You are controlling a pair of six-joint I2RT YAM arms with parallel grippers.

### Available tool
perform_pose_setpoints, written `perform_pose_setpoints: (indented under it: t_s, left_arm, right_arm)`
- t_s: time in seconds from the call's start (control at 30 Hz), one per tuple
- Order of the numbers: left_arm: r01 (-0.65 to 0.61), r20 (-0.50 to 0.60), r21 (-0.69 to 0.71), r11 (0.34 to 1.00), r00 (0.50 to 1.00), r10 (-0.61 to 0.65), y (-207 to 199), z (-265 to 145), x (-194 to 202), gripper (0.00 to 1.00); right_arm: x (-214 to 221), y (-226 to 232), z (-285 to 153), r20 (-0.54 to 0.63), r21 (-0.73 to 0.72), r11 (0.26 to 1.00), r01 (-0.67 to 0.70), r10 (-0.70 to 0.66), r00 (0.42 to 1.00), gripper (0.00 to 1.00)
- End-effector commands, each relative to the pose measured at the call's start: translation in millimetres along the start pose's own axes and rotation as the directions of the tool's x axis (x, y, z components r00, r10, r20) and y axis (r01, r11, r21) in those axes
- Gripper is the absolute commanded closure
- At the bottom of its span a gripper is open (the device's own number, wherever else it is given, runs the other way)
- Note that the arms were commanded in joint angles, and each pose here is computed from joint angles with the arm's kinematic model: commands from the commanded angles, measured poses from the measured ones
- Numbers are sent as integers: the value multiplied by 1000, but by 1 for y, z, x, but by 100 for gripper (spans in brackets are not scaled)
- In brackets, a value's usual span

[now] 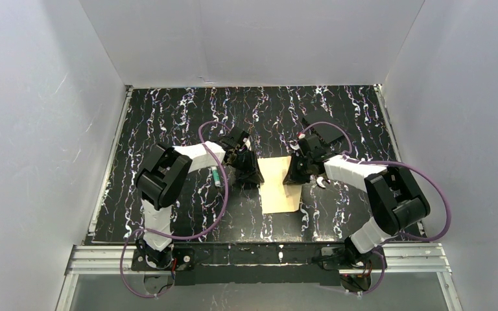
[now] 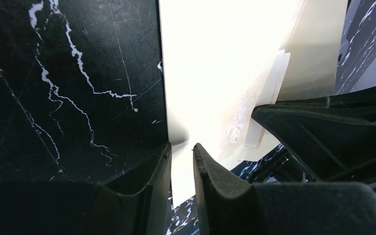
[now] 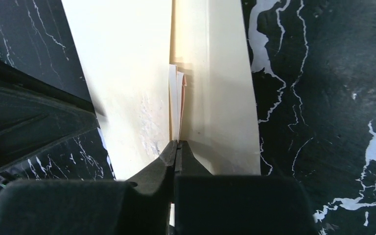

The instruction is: Place the letter into the envelope and seal it

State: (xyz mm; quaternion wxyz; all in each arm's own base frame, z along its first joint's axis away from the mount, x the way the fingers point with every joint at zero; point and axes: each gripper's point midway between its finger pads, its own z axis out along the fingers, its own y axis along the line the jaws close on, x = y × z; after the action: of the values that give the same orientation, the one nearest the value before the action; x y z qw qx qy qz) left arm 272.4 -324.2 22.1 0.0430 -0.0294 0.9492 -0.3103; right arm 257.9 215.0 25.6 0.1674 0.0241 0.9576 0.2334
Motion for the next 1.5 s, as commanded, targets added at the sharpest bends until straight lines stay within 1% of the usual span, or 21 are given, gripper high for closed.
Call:
perform_pose_setpoints:
  t_s: [0.0, 0.03, 0.17, 0.23, 0.27, 0.33, 0.43, 0.57, 0.67, 0.77, 0.87, 0.9, 0.97, 1.07, 1.2, 1.3, 1.47]
  left_arm:
    - [15, -34, -116, 993, 999, -19, 34, 10, 13, 77]
    - [25, -36, -125, 992, 999, -30, 35, 10, 13, 77]
    - [54, -44, -174, 983, 997, -62, 43, 9, 17, 80]
    - [57, -44, -203, 978, 997, -67, 49, 8, 17, 80]
    - [57, -43, -210, 976, 997, -68, 50, 7, 17, 81]
    - [58, -45, -208, 976, 997, -69, 49, 7, 18, 81]
    - [58, -47, -198, 979, 997, -69, 46, 7, 17, 81]
    - [71, -53, -164, 984, 995, -81, 36, 4, 17, 78]
    - [110, -60, -144, 983, 991, -119, 29, -1, 21, 76]
    - [141, -44, -149, 979, 988, -149, 29, -6, 23, 68]
    - [126, -11, -132, 983, 992, -129, 26, -13, 20, 56]
    - [119, -5, -130, 984, 993, -121, 25, -15, 19, 54]
    - [120, -4, -125, 985, 993, -121, 22, -19, 20, 53]
    - [154, -16, -129, 980, 987, -157, 25, -19, 27, 58]
    - [205, -81, -126, 971, 973, -216, 29, -5, 48, 68]
    - [242, -124, -89, 966, 960, -252, 25, 7, 57, 74]
    - [252, -146, -75, 965, 954, -260, 22, 15, 60, 80]
  right_arm:
    - [-14, 26, 0, 22, -103, 994, 38, -36, 999, 92]
    - [-15, 27, -2, 20, -99, 994, 40, -38, 999, 88]
    - [-26, 17, -21, 47, 7, 1000, 25, -26, 999, 52]
    - [-29, 10, -31, 64, 50, 999, 11, -14, 998, 43]
    - [-29, 8, -34, 72, 59, 998, 5, -9, 997, 41]
    - [-29, 7, -37, 85, 53, 999, 0, -5, 996, 41]
    - [-22, 1, -34, 57, 77, 997, -10, 5, 998, 43]
    - [-9, -3, -26, -5, 87, 995, -40, 40, 999, 56]
    - [-3, -5, -20, -20, 85, 994, -72, 74, 997, 60]
    - [-1, -3, -15, -27, 61, 994, -94, 96, 995, 61]
    - [3, -3, -10, -35, 50, 992, -112, 114, 993, 62]
    - [5, -4, -9, -39, 52, 992, -117, 119, 992, 63]
    - [9, -7, -7, -47, 57, 990, -127, 130, 990, 63]
    - [14, -9, -4, -58, 56, 989, -139, 142, 988, 64]
    - [20, -6, -2, -67, 29, 985, -169, 170, 983, 66]
    - [23, -3, -1, -71, 0, 979, -205, 204, 976, 67]
    - [27, 4, 4, -73, -60, 964, -259, 254, 964, 68]
